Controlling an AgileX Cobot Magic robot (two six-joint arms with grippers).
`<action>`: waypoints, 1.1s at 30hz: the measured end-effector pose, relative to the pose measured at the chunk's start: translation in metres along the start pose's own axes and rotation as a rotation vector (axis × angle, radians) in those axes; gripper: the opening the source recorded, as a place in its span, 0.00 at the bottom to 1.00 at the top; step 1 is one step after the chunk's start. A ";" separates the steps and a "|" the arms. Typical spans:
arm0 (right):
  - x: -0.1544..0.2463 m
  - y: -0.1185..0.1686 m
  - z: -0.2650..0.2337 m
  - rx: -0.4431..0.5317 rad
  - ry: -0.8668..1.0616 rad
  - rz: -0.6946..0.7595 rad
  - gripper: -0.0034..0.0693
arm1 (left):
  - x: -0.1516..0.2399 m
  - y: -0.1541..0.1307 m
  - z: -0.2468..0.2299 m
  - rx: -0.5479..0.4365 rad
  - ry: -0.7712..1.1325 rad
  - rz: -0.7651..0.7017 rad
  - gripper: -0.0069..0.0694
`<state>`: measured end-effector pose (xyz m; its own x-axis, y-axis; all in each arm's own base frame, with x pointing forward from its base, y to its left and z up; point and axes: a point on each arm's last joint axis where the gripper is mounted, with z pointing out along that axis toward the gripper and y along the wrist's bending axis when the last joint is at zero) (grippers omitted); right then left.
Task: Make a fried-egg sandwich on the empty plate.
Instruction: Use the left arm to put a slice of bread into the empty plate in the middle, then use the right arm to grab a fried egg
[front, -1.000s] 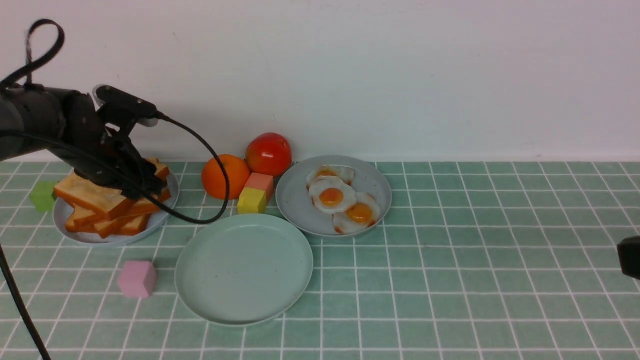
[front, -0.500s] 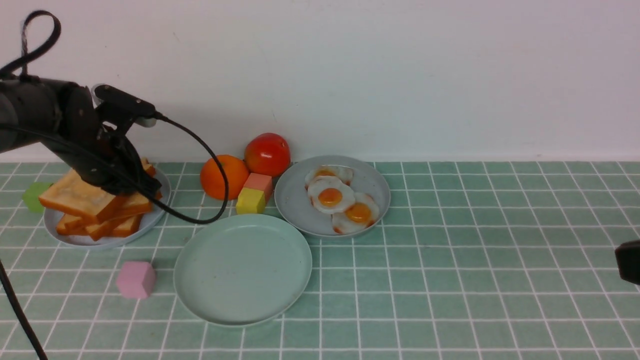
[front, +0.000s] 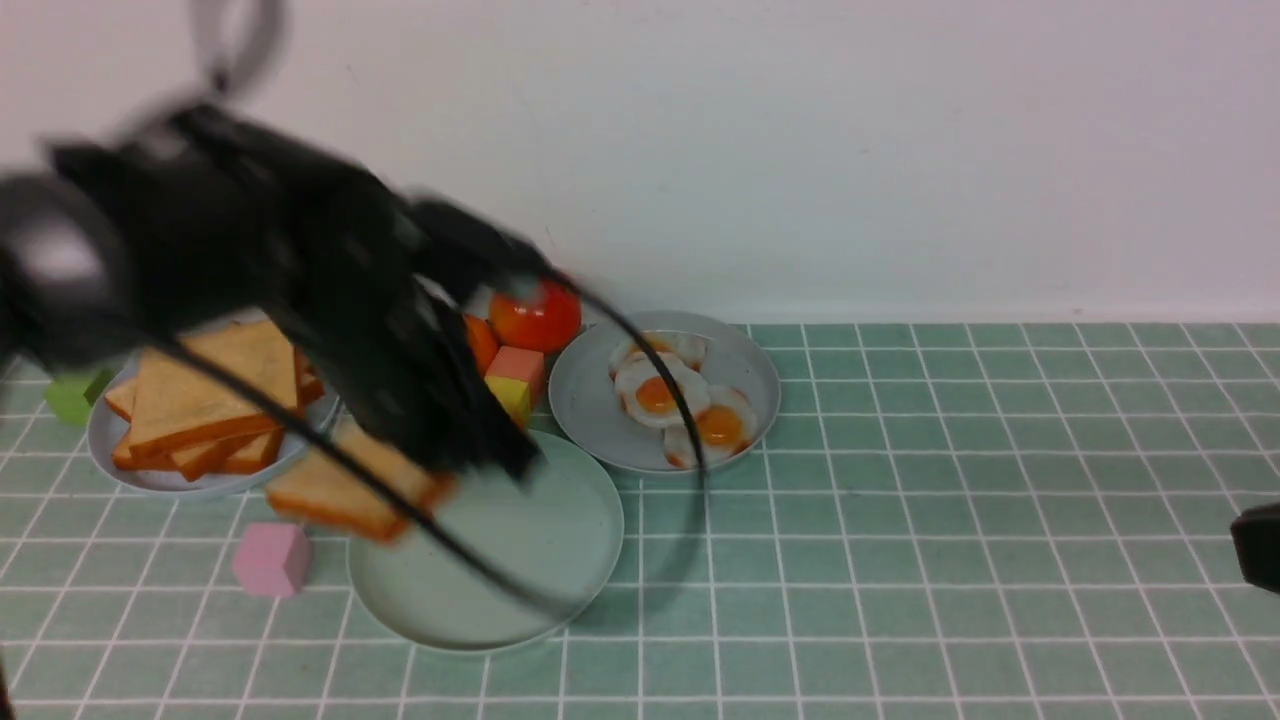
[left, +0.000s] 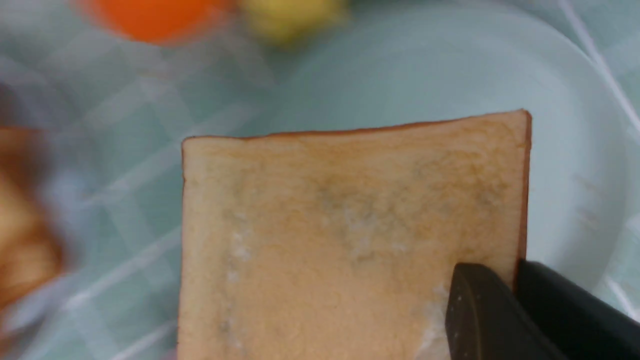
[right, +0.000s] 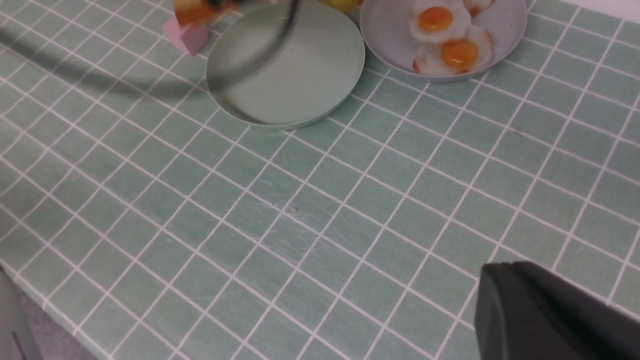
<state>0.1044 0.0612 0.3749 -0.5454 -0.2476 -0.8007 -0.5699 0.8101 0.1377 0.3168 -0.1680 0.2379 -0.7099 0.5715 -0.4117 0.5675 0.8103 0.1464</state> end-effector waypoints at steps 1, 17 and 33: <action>0.000 0.000 0.000 0.000 0.001 -0.002 0.07 | 0.001 -0.007 0.005 0.002 0.006 0.020 0.17; 0.003 -0.001 0.001 0.012 0.033 0.034 0.20 | -0.008 -0.027 0.051 -0.017 -0.064 0.052 0.43; -0.045 -0.043 0.107 -0.031 0.098 0.195 0.40 | 0.030 -0.018 -0.165 0.082 -0.567 -0.225 0.11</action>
<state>0.2191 0.0941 0.3426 -0.7033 -0.1394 -0.6971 -0.4655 0.8315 0.3033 0.2166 -0.1435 0.3714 -0.4961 0.2111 -0.8422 0.4755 0.8777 -0.0601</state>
